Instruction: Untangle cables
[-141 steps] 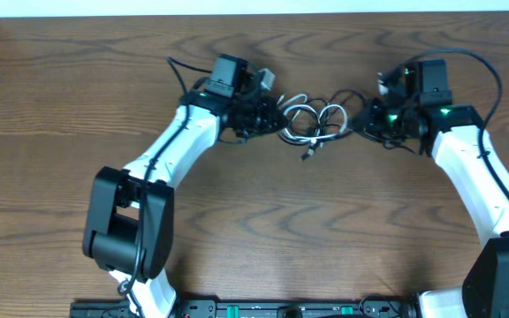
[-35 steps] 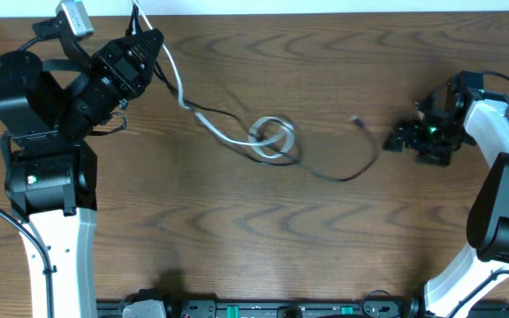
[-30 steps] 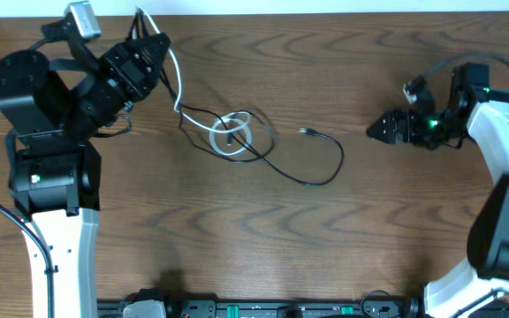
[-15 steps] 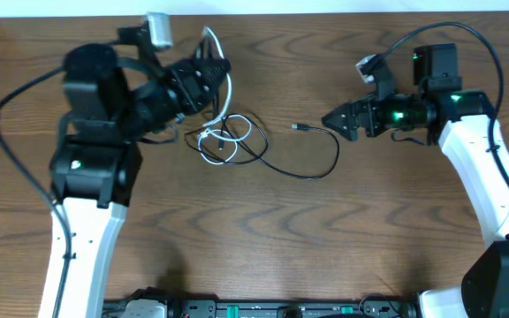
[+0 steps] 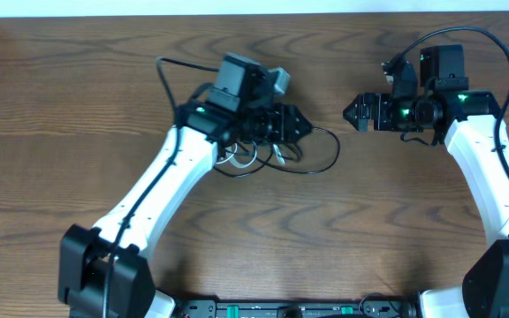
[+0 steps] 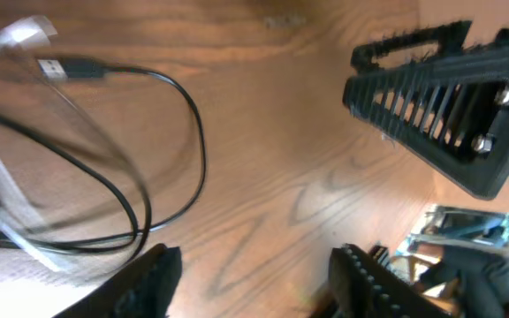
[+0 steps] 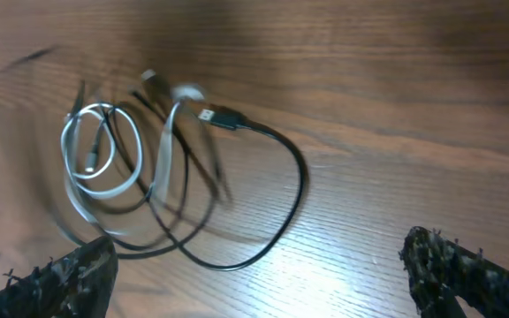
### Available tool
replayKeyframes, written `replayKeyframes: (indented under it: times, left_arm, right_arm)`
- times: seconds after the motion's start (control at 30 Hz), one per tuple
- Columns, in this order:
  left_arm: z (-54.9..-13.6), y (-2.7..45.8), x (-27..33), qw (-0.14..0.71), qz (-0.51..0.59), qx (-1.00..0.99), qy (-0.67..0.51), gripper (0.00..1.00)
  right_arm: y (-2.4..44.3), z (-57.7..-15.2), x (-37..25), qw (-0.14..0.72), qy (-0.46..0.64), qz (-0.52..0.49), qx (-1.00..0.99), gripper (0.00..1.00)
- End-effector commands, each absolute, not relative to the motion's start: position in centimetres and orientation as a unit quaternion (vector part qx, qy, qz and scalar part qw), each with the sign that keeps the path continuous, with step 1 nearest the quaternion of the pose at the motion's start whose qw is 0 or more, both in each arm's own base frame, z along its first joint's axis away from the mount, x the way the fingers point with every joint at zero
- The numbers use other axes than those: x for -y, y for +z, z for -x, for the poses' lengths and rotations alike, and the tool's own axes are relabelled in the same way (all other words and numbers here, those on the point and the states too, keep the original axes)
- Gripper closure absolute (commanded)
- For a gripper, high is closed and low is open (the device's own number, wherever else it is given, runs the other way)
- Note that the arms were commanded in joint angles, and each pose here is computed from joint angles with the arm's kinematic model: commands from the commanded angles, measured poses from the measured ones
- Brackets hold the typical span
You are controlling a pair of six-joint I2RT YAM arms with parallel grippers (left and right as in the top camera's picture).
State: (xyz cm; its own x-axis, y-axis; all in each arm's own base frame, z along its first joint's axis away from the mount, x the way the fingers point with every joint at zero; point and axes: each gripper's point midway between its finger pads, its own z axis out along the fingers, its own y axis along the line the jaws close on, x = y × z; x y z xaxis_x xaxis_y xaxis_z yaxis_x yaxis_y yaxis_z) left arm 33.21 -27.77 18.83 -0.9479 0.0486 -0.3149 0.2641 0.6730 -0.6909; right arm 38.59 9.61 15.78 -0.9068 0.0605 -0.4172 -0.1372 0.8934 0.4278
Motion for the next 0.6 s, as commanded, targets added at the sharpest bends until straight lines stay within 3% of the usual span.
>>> replayKeyframes:
  times: [0.0, 0.33, 0.5, 0.57]
  left_arm:
    - [-32.8, 20.2, 28.5, 0.161, -0.128, -0.895, -0.396, 0.32]
    - [-33.0, 25.2, 26.0, 0.227, -0.123, -0.878, -0.404, 0.27]
    - [-34.0, 23.5, 22.3, 0.224, -0.064, -0.909, -0.345, 0.27]
    - [-34.0, 22.2, 20.9, 0.215, -0.044, -0.925, -0.309, 0.27]
  right_arm:
    - [16.2, -39.1, -8.6, 0.226, 0.205, -0.004, -0.952, 0.01]
    - [16.6, -39.2, -9.7, 0.231, 0.222, 0.01, -0.947, 0.01]
    - [17.2, -39.7, -11.6, 0.25, 0.231, 0.047, -0.939, 0.01]
    - [17.3, -40.0, -12.5, 0.258, 0.235, 0.058, -0.935, 0.05]
